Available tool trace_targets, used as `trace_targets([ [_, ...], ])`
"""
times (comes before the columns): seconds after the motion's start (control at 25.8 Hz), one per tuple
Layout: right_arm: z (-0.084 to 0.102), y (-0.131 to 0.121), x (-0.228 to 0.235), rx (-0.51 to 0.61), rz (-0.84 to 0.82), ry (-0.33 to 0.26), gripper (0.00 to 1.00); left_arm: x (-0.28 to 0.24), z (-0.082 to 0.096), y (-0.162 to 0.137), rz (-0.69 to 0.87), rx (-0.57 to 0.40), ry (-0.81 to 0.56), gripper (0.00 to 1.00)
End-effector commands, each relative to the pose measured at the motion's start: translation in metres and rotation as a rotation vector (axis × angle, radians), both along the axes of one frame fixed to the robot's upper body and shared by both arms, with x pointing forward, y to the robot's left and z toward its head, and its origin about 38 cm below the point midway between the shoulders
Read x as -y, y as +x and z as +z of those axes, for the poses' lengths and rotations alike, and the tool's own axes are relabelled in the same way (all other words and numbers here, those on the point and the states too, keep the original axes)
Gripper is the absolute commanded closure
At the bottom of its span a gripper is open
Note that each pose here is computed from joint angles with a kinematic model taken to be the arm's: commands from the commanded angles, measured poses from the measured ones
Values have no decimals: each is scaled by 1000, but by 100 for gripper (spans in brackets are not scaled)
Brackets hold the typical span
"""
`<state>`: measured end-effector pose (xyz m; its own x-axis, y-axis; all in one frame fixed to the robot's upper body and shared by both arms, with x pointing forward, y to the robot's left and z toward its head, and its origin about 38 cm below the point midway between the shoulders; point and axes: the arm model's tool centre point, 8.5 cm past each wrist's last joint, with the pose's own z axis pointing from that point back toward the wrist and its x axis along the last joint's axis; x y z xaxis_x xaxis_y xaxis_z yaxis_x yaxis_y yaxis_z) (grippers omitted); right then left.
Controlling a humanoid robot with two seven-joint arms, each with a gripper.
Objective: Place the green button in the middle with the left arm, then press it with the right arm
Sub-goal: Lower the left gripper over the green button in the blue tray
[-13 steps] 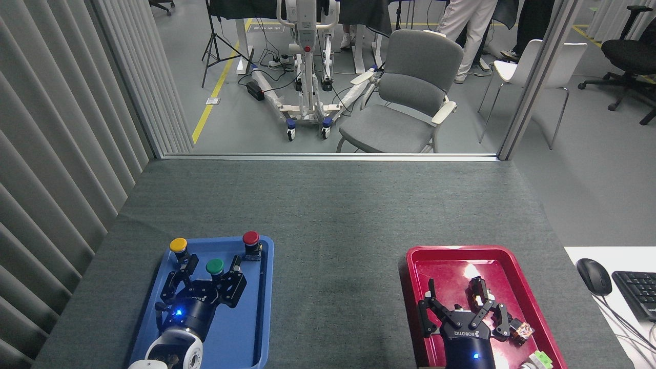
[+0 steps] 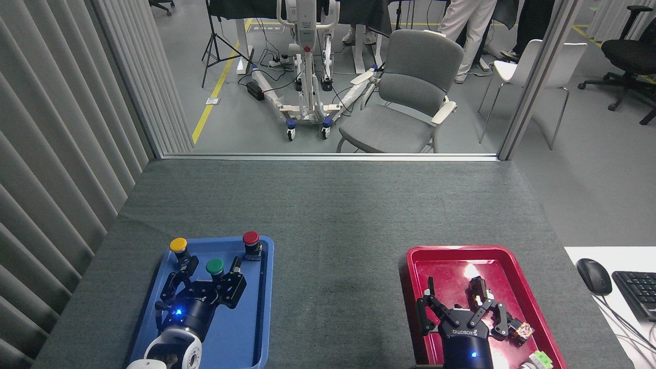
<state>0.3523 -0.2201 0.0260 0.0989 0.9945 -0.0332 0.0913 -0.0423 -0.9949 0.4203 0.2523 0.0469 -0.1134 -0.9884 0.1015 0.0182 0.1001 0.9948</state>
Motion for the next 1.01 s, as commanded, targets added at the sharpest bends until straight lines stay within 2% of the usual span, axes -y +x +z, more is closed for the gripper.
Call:
trace_targets([
  [0.0, -1, 0, 1, -5, -2, -1, 1, 1, 1, 0, 0, 4, -5, 0],
  [0.74, -3, 0, -2, -12, 15, -4, 1, 7, 5, 2, -12, 17, -26, 0],
  [0.97, -3, 11, -2, -83, 23, -4, 1, 12, 4, 0, -69, 17, -39, 0],
])
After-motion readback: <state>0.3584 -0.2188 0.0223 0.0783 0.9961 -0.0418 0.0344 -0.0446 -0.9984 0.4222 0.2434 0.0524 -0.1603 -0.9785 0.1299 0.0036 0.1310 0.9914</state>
